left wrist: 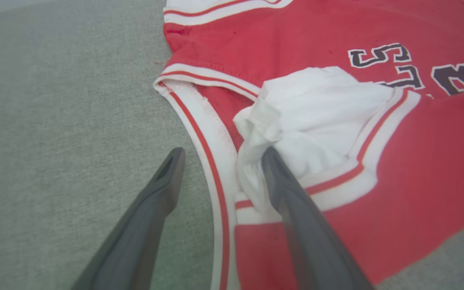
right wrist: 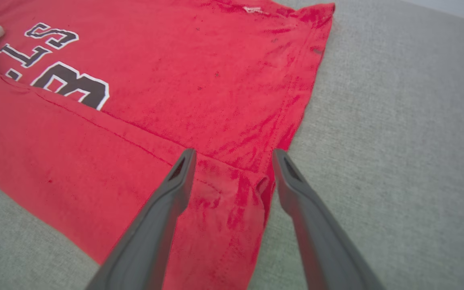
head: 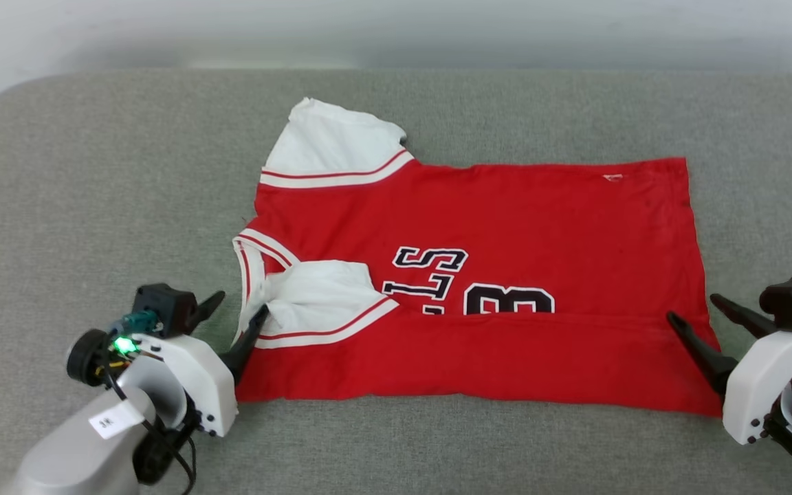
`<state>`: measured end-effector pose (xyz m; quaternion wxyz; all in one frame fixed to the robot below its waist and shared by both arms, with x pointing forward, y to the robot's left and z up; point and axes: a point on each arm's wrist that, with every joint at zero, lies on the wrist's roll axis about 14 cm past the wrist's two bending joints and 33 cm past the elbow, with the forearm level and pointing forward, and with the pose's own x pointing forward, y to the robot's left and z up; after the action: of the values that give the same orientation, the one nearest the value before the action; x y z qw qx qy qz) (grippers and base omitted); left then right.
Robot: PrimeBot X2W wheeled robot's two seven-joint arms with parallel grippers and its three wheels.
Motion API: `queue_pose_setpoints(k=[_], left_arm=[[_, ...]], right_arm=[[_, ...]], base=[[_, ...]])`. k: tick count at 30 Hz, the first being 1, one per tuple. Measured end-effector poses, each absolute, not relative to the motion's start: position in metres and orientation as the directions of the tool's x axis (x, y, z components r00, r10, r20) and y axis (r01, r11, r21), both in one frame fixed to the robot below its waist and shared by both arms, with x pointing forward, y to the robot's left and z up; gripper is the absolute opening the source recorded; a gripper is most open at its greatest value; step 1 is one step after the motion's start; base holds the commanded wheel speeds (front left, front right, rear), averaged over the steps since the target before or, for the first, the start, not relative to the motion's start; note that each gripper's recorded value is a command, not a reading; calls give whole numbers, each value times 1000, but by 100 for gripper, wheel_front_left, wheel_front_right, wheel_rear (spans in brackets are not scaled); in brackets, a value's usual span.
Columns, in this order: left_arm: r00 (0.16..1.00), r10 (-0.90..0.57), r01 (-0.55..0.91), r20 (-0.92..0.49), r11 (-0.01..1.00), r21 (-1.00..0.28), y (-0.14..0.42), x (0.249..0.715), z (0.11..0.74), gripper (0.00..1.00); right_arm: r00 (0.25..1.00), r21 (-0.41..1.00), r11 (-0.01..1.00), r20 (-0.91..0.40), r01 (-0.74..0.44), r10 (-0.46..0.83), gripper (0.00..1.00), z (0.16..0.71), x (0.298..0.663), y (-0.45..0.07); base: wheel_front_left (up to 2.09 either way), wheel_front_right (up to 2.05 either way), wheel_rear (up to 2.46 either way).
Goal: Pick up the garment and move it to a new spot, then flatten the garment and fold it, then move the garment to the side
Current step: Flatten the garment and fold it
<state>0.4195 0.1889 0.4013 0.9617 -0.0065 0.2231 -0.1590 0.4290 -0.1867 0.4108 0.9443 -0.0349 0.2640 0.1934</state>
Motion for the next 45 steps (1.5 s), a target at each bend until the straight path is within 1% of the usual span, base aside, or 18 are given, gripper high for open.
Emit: queue_pose_setpoints(k=[6,8,12,14,19,28,38,41,42,43,44,45], left_arm=[[884,-311,340,-350,940,23,203,433,461,100],[877,-309,350,-367,935,50,208,432,473,100],[840,-311,388,-445,917,91,211,430,489,100],[807,-316,412,-498,906,93,209,428,491,100],[679,-318,471,-662,880,59,204,415,479,100],[420,-293,508,-859,860,-45,198,391,438,100],[202,-258,515,-945,849,-122,191,376,384,100],[148,-240,514,-959,847,-133,194,370,373,100],[143,-241,512,-960,848,-136,194,370,372,100],[141,-239,512,-961,848,-136,194,370,371,33],[141,-244,509,-959,849,-141,194,370,371,0],[142,-250,502,-958,852,-148,194,369,371,0]], right_arm=[[828,20,920,-430,-390,360,100,441,432,-185],[838,14,920,-408,-392,363,100,449,433,-184],[848,3,917,-378,-399,370,100,459,436,-180],[849,8,916,-372,-402,376,100,461,436,-177],[852,9,916,-363,-402,377,100,464,436,-174],[851,20,922,-377,-387,366,100,457,432,-177],[841,23,927,-412,-375,351,100,444,436,-181],[838,25,930,-425,-368,343,100,440,434,-184],[839,23,930,-424,-367,341,100,440,435,-185],[842,21,931,-420,-365,340,100,442,437,-186],[844,18,931,-416,-364,338,100,444,438,-187],[845,13,931,-416,-364,336,100,446,438,-188]], base=[[0,0,0],[0,0,0],[0,0,0],[0,0,0],[0,0,0],[0,0,0],[0,0,0],[0,0,0],[0,0,0],[0,0,0],[0,0,0],[0,0,0]])
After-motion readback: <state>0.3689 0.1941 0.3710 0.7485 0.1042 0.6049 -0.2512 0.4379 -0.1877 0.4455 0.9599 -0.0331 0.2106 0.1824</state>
